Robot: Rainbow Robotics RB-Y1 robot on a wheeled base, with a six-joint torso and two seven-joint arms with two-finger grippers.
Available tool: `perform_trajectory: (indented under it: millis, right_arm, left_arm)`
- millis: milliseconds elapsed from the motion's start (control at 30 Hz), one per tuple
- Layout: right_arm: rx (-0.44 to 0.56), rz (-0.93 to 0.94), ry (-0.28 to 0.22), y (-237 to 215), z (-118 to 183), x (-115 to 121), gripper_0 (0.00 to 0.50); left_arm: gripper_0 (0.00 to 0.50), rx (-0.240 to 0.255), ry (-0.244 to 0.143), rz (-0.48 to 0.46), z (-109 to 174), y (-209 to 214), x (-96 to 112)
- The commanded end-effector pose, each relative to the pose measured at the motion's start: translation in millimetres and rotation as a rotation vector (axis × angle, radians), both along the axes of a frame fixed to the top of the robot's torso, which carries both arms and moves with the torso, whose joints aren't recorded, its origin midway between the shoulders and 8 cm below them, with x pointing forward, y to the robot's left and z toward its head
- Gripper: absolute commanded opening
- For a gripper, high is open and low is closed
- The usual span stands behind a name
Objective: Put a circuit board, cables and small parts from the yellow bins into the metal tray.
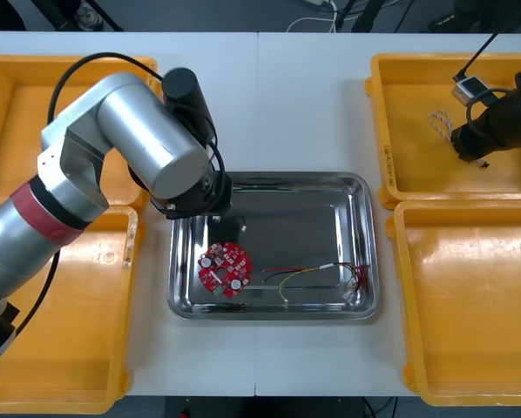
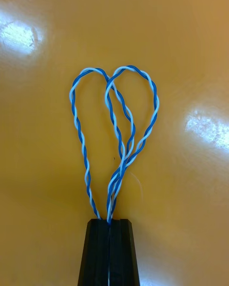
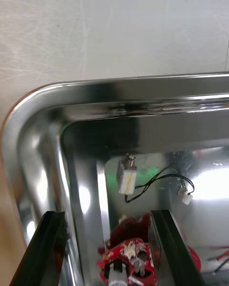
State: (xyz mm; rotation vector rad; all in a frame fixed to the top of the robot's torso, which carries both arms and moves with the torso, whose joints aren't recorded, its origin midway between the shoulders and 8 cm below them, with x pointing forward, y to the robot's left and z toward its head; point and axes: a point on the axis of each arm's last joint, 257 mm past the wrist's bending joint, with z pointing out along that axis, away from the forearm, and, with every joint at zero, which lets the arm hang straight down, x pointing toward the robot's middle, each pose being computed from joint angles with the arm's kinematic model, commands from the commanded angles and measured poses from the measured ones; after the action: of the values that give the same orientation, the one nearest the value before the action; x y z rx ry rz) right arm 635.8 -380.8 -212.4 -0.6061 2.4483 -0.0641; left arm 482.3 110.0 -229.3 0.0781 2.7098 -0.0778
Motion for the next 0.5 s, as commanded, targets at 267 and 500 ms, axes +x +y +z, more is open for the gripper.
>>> perform_trajectory:
  millis: [267, 500]
  right_arm:
    - [-0.056, 0.125, 0.02, 11.5, 49.6, -11.3, 0.0]
    - [-0.087, 0.151, 0.076, 8.8, 73.4, -31.6, 0.0]
  left_arm:
    - [0.5, -0.011, -0.011, -0.048, 76.9, 44.2, 11.9]
    - [0.5, 0.026, 0.0, -0.046, 90.3, 83.4, 18.0]
